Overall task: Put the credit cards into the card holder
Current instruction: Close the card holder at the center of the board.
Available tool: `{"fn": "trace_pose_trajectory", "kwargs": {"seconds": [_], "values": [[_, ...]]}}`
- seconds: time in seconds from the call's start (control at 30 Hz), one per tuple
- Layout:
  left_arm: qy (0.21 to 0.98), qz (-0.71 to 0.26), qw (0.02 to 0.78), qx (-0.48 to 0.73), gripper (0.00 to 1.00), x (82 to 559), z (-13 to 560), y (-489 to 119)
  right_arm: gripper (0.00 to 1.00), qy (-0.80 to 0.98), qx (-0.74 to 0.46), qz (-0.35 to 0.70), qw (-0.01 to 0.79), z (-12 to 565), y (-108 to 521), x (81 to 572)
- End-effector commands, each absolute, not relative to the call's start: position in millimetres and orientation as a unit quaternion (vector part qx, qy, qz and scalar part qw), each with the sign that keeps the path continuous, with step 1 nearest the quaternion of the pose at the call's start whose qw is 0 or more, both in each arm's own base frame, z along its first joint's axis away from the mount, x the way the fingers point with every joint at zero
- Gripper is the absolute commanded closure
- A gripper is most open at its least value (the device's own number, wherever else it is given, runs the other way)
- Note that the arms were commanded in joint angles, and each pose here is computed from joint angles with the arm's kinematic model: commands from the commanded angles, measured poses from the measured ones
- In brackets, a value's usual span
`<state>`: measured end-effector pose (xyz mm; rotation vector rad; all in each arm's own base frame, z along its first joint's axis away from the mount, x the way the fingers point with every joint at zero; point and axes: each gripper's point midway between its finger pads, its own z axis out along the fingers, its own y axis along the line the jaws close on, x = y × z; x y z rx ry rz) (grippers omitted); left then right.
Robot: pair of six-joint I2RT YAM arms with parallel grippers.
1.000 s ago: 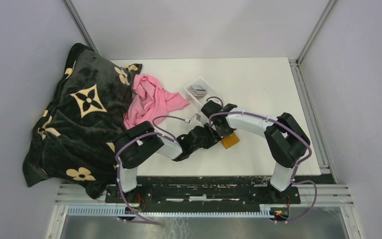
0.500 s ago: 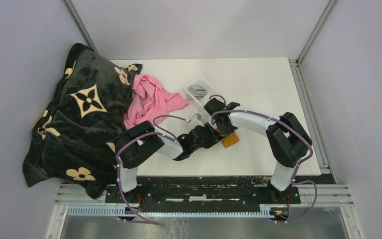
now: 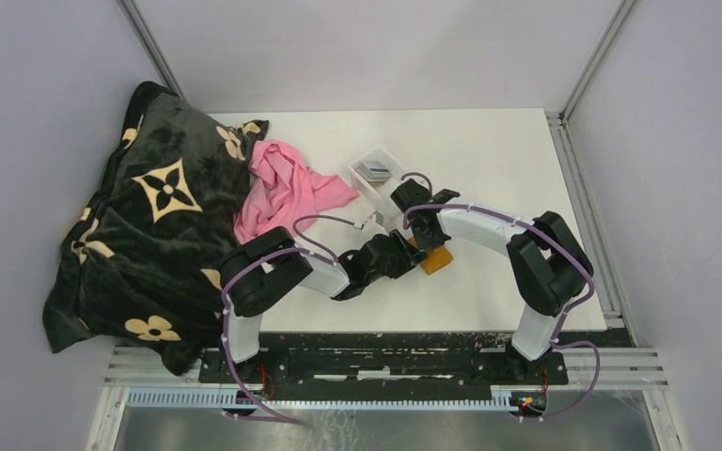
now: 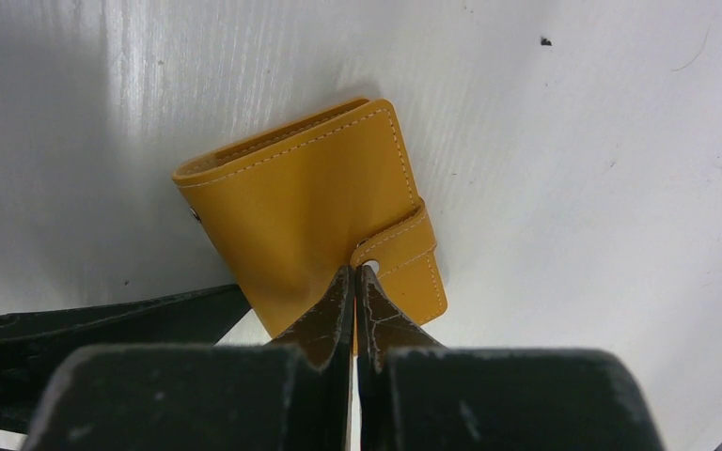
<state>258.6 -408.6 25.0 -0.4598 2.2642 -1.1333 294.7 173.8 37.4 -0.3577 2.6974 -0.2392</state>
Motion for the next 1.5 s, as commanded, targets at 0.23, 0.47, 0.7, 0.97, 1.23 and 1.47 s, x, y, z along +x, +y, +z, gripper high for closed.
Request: {"fn": "trace_pose_trajectory", "kwargs": {"seconds": [0.23, 0.47, 0.7, 0.97, 1.23, 1.47], "values": [[0.94, -0.236, 0.21, -0.133, 0.49, 214.0, -80.4, -345.9, 0.99, 0.964, -0.104, -0.058, 0.239, 54.6, 184.1, 309.4], [0.948, -0.213, 0.198, -0.132, 0.49, 210.0, -86.9, -339.6, 0.99, 0.964, -0.093, -0.058, 0.244, 56.7, 181.0, 315.2], [0.954, -0.194, 0.186, -0.131, 0.49, 204.8, -94.0, -333.5, 0.99, 0.966, -0.075, -0.044, 0.243, 56.4, 180.8, 324.0], [0.959, -0.182, 0.179, -0.122, 0.49, 203.6, -97.7, -333.4, 0.99, 0.969, -0.062, -0.032, 0.238, 49.7, 184.6, 330.6], [0.963, -0.171, 0.171, -0.116, 0.49, 202.8, -102.5, -334.3, 0.99, 0.975, -0.05, -0.028, 0.215, 35.3, 179.0, 327.2], [0.966, -0.162, 0.165, -0.114, 0.49, 200.6, -105.5, -332.1, 0.99, 0.979, -0.029, -0.024, 0.201, 25.0, 172.4, 330.0]]}}
